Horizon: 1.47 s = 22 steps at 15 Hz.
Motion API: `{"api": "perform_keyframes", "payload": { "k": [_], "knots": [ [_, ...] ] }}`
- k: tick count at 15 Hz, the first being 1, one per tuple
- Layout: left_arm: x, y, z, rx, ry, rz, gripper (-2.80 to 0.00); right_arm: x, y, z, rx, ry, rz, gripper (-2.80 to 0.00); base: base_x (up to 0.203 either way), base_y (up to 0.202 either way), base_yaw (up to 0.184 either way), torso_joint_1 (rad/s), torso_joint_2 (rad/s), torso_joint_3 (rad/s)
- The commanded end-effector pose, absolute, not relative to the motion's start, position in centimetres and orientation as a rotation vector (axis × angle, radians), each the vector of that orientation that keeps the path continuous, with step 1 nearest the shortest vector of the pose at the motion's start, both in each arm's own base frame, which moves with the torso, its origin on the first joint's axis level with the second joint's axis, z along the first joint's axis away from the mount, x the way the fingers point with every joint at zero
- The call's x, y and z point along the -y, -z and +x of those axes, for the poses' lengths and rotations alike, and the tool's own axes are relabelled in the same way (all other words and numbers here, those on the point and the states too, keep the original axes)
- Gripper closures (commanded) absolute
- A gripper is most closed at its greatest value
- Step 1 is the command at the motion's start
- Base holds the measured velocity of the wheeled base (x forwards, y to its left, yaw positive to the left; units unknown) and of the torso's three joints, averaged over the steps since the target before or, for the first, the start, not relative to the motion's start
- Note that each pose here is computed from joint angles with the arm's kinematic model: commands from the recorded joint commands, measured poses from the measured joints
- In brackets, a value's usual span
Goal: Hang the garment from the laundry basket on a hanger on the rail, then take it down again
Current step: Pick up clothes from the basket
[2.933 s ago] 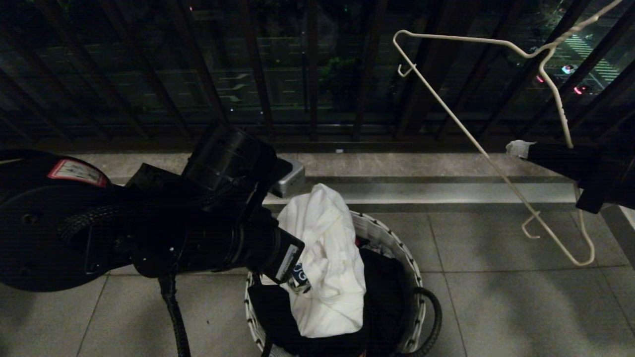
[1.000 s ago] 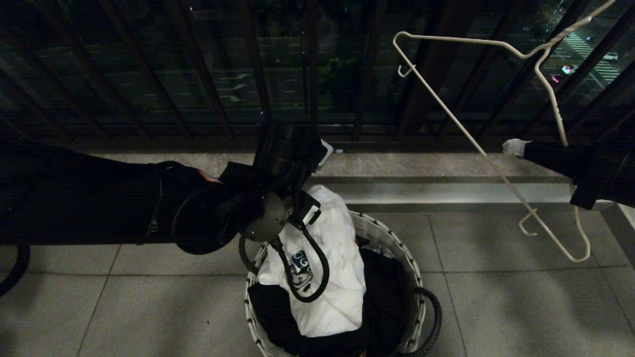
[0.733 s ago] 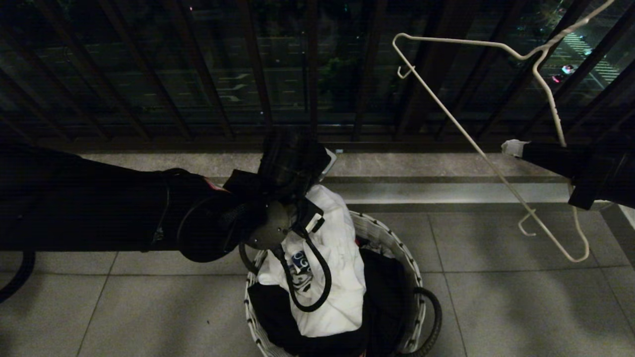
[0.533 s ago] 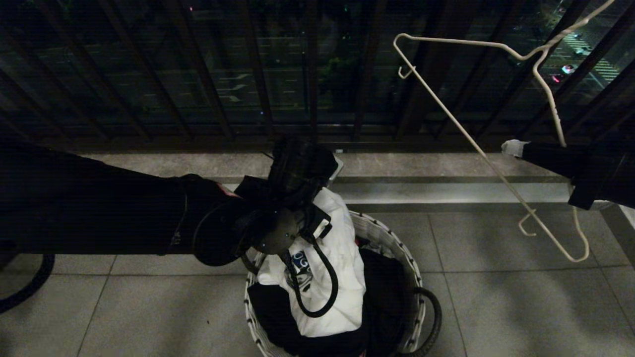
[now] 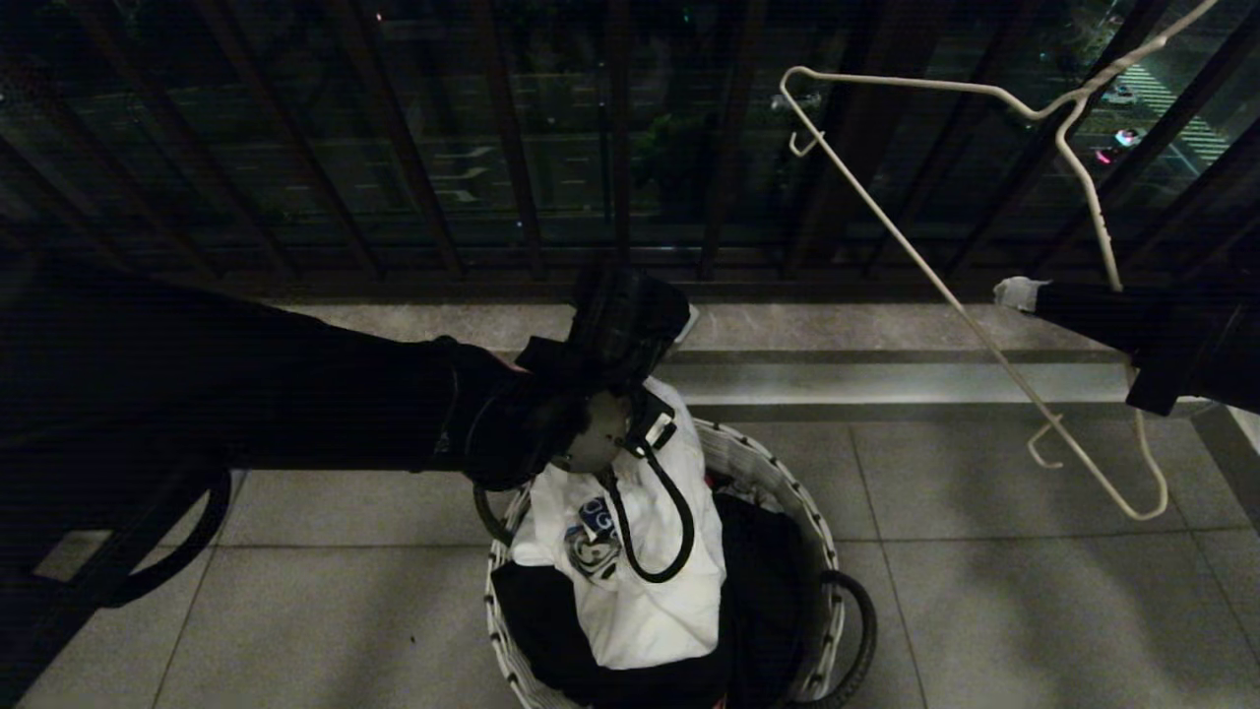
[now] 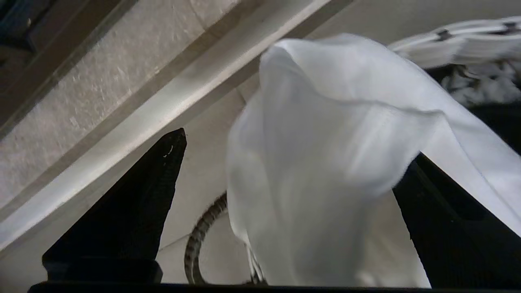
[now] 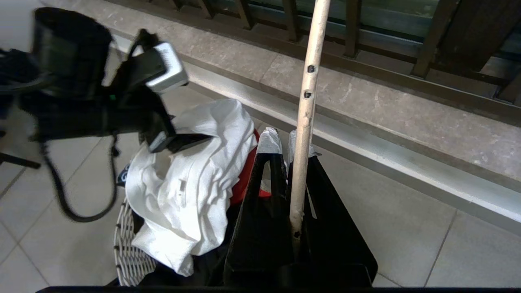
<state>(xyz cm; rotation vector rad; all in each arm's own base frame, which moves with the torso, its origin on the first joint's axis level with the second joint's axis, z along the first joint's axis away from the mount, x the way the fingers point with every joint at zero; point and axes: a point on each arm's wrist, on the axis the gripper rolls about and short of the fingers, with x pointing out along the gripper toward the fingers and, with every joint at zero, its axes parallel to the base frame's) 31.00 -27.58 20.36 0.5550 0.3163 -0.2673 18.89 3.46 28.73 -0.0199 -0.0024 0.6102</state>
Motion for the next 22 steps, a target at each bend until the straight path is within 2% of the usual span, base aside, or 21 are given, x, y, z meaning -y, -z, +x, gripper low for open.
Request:
{"api": "perform_keyframes", "payload": {
  "k": [1,13,14,17,22],
  "knots": [
    [27.7,-19.5,31.8,-0.332,0.254,0.564,-2.80,-3.5,-28.8,18.9,0.005,-0.614,-0.021,0.00,0.000,0.000,0.000,0.000,0.00,0.000],
    [26.7,-21.2,31.5,-0.307,0.237,0.523,-2.80,-3.5,-28.8,18.9,0.006,-0.614,-0.022,0.00,0.000,0.000,0.000,0.000,0.00,0.000],
    [26.6,-20.7,31.6,-0.318,0.233,0.528,0.00,-3.5,-28.8,18.9,0.006,-0.614,-0.022,0.00,0.000,0.000,0.000,0.000,0.00,0.000],
    [26.5,-20.7,31.6,-0.320,0.232,0.526,0.00,-3.5,-28.7,19.0,0.004,-0.615,-0.022,0.00,0.000,0.000,0.000,0.000,0.00,0.000],
    [25.4,-23.2,30.4,-0.276,0.220,0.470,0.00,-3.5,-28.8,18.9,0.006,-0.614,-0.022,0.00,0.000,0.000,0.000,0.000,0.00,0.000]
  ]
}}
